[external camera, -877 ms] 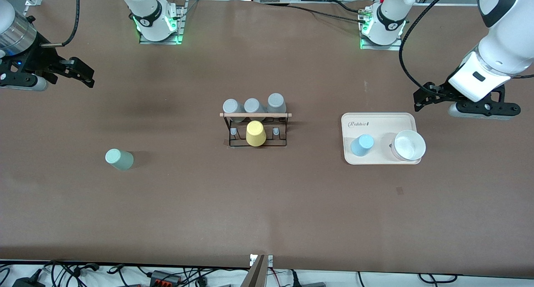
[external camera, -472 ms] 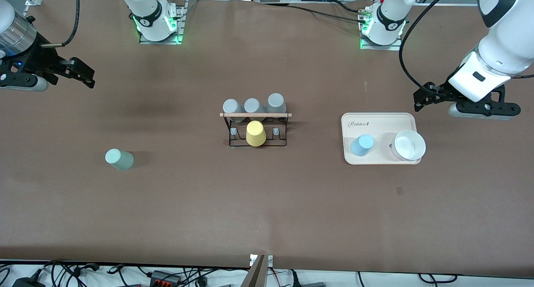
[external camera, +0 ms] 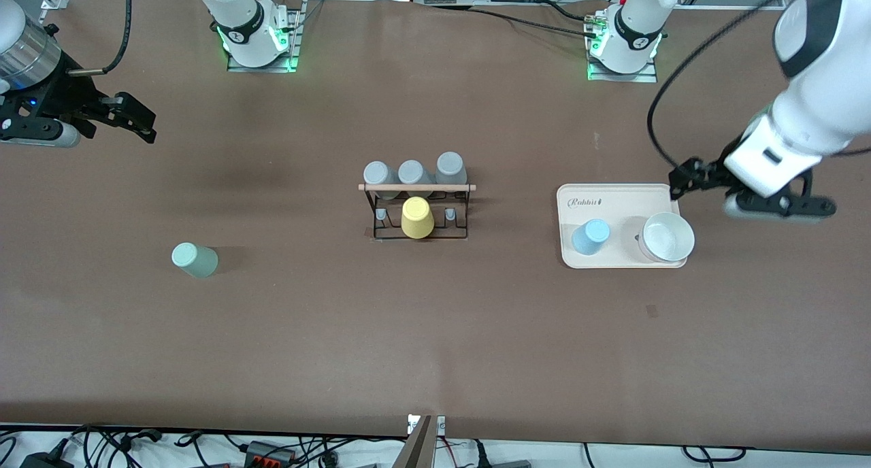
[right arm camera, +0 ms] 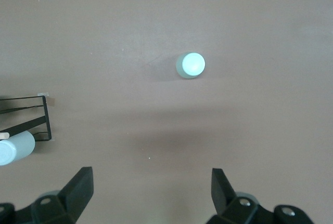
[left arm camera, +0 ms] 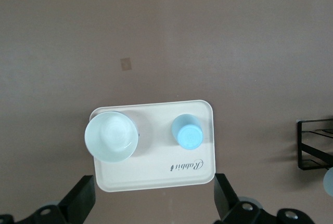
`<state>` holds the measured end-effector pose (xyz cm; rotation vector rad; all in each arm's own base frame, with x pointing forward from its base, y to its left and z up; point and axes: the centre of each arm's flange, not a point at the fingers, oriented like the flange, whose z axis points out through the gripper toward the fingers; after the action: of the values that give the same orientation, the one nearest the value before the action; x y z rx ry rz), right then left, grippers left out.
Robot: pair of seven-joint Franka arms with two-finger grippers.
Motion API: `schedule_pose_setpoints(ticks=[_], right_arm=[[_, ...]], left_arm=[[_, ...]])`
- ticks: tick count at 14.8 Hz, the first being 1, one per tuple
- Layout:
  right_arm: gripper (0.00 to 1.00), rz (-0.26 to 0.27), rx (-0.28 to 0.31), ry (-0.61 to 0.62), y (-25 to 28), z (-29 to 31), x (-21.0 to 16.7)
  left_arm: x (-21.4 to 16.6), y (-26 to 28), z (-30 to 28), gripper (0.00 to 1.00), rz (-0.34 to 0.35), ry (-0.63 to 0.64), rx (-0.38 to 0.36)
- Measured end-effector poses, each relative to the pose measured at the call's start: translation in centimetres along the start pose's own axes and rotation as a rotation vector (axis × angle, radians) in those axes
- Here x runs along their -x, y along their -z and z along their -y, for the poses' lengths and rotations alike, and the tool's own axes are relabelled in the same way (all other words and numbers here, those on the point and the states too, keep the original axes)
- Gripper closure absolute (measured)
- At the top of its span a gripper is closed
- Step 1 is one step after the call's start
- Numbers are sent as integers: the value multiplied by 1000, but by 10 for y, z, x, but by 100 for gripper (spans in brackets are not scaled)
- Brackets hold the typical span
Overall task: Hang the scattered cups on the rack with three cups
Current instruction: 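Reach the left gripper down to the light-blue cup on the tray, then close the left gripper on the light-blue cup and lift it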
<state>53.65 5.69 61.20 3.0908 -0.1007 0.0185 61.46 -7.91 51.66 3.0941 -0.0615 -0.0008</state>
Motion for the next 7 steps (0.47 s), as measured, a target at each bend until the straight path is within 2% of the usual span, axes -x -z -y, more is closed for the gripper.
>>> schedule_pose_setpoints(ticks=[2, 4, 7], right_arm=[[0, -1, 0, -4, 0, -2, 0], [0, -2, -1, -4, 1, -3, -1], [0, -5, -1, -3, 3, -3, 0]], left_arm=[[-23, -45, 2, 0, 48, 2, 17], [-46, -92, 5, 0, 44, 8, 37], [-56, -155, 3, 0, 94, 9, 52]])
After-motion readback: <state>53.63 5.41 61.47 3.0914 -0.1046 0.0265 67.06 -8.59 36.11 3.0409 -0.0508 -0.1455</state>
